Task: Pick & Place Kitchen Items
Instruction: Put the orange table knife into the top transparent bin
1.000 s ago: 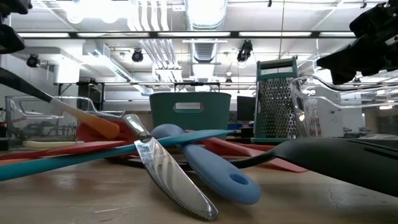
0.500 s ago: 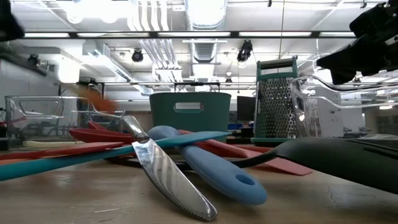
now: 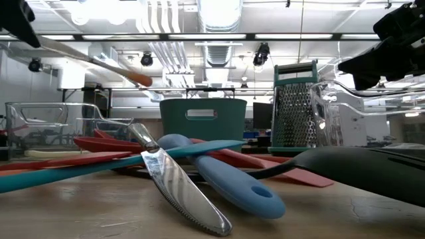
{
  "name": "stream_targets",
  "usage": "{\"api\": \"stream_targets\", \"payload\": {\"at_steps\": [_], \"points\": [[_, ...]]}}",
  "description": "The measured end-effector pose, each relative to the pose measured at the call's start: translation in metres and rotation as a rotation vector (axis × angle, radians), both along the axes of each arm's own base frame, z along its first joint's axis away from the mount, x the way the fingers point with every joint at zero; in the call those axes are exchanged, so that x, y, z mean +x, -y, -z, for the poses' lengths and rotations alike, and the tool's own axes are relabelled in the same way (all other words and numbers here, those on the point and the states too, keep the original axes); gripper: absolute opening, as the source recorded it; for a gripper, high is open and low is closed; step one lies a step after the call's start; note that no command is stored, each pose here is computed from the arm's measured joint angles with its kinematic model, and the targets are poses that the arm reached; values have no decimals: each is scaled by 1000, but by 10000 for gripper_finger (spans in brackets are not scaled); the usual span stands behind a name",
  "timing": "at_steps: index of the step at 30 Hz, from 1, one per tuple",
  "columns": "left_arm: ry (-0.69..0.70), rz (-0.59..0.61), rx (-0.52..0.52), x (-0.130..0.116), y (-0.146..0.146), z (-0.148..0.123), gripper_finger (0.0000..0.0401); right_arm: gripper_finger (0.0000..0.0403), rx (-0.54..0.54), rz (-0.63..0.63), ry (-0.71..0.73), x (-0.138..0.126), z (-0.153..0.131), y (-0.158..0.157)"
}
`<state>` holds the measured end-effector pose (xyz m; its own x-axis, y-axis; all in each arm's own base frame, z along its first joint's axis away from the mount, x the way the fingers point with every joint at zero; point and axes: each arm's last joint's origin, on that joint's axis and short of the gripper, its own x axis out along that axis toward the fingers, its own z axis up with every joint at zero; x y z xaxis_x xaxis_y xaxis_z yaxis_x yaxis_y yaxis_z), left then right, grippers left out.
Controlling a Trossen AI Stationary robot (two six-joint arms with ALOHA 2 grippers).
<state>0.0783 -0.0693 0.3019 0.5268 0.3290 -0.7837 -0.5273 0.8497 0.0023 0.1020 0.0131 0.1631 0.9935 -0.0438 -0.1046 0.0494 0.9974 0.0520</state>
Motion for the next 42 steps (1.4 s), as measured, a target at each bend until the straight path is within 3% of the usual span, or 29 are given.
{"api": "stream_targets", "payload": {"at_steps": [6, 17, 23, 29, 35, 42], "points": [[24, -156, 6, 5, 4, 18, 2, 8, 0, 0, 0, 0, 0, 0], [45, -308, 216, 16, 7, 66, 1, 8, -2, 0, 0, 0, 0, 0], [21, -376, 351, 18, -8, 90, 1, 8, -1, 0, 0, 0, 0, 0], [27, -471, 371, 25, -15, 97, 3, 8, 0, 0, 0, 0, 0, 0], [4, -565, 298, 27, -18, 104, 8, 8, 0, 0, 0, 0, 0, 0], [-4, -600, 307, 30, -21, 105, 13, 8, -2, 0, 0, 0, 0, 0]]}}
